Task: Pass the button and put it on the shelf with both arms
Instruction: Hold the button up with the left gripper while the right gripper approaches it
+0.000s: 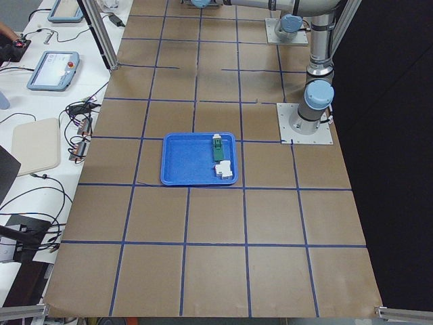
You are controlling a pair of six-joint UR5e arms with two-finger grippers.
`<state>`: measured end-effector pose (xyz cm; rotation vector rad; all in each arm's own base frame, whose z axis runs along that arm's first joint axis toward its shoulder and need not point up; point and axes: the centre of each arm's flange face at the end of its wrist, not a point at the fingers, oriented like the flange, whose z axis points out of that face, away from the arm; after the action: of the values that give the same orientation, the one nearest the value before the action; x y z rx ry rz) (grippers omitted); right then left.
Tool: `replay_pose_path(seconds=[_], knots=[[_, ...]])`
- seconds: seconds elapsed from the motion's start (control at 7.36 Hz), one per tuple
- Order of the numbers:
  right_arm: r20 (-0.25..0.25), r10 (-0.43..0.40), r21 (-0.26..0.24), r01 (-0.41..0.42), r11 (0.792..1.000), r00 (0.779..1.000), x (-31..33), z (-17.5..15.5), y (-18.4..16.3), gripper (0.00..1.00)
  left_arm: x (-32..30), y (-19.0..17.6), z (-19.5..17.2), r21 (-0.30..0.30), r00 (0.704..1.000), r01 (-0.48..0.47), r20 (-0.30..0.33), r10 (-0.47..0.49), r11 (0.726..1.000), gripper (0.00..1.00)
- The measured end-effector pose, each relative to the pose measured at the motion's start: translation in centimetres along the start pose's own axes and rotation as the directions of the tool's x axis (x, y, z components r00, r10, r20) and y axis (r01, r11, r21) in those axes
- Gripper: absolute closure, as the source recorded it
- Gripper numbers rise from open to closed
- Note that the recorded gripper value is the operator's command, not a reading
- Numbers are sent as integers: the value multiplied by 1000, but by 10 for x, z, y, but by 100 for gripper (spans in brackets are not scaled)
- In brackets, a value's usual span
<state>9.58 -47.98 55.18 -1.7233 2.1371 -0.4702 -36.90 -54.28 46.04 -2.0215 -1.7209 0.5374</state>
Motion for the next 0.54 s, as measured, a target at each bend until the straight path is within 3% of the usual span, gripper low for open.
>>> replay_pose_path(seconds=[0.27, 0.54], knots=[[-17, -97, 60, 98, 993, 995, -11, -4, -9, 0, 7, -7, -4, 21, 1000, -1, 1, 1, 1000, 100], [-15, -111, 142, 112, 983, 994, -12, 5, -13, 0, 12, -13, -9, 44, 1000, -8, 6, 7, 999, 100]])
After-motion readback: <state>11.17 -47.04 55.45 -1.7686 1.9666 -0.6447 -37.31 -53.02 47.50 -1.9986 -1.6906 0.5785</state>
